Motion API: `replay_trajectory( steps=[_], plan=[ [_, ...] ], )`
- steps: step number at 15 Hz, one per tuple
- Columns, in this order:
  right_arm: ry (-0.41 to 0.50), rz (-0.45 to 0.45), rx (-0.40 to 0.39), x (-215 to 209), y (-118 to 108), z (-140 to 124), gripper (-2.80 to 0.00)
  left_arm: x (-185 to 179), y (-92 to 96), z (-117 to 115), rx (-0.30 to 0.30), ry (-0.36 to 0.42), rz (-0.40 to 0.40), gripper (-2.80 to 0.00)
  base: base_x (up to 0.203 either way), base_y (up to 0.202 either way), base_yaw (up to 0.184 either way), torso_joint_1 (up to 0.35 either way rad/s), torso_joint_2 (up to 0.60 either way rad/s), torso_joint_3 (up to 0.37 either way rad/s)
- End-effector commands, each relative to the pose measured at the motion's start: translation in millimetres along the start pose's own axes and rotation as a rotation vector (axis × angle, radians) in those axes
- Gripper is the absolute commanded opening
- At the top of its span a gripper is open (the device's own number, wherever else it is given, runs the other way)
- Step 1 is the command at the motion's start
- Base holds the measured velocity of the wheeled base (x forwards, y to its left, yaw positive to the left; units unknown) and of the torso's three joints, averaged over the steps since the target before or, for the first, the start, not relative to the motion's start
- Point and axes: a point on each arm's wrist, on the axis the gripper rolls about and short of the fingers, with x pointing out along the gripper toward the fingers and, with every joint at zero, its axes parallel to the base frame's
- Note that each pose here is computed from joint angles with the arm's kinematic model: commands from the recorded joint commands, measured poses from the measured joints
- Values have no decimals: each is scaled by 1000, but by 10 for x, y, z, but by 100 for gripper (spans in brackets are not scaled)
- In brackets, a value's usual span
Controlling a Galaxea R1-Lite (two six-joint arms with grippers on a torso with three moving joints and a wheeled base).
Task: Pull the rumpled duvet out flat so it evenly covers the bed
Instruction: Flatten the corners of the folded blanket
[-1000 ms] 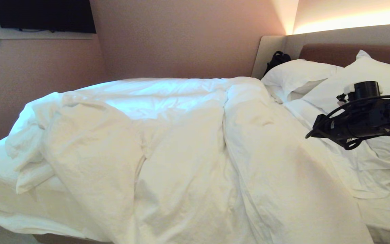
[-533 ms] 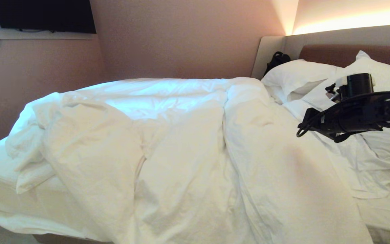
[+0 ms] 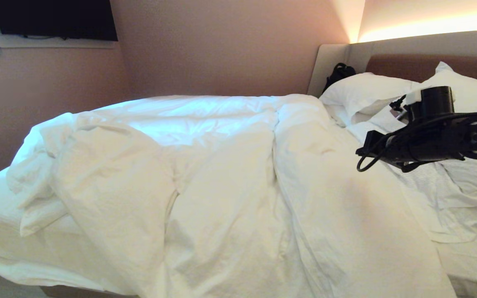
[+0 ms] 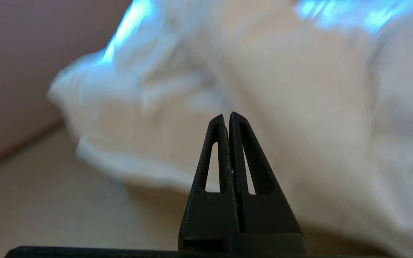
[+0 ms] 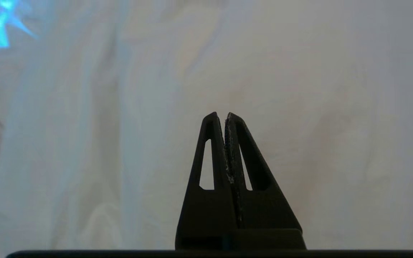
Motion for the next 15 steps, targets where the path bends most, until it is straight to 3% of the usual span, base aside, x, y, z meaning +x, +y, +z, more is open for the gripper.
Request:
replay_trajectory(
  steps=[1,2,4,7,9,12,15],
  plan=[
    [-43,8,6,-123,-9,79,-280,20,-14,-30,-8,-34,-22,-280,0,0,0,0,0,0],
    [-47,4,10,-128,-34,92,-280,20,-17,-33,-8,-33,-36,-280,0,0,0,0,0,0],
    [-51,-1,15,-139,-66,107,-280,17,-41,-47,1,-27,-137,-280,0,0,0,0,0,0],
    [-59,-1,15,-170,-62,122,-280,15,-51,-80,22,3,-175,-280,0,0,0,0,0,0],
    [-63,-1,15,-182,-62,129,-280,11,-69,-130,50,43,-242,-280,0,0,0,0,0,0],
    [-77,-6,20,-222,-97,165,-280,9,-72,-147,42,58,-256,-280,0,0,0,0,0,0],
    [-82,-7,21,-225,-110,175,-280,-10,-83,-220,47,149,-302,-280,0,0,0,0,0,0]
  ],
)
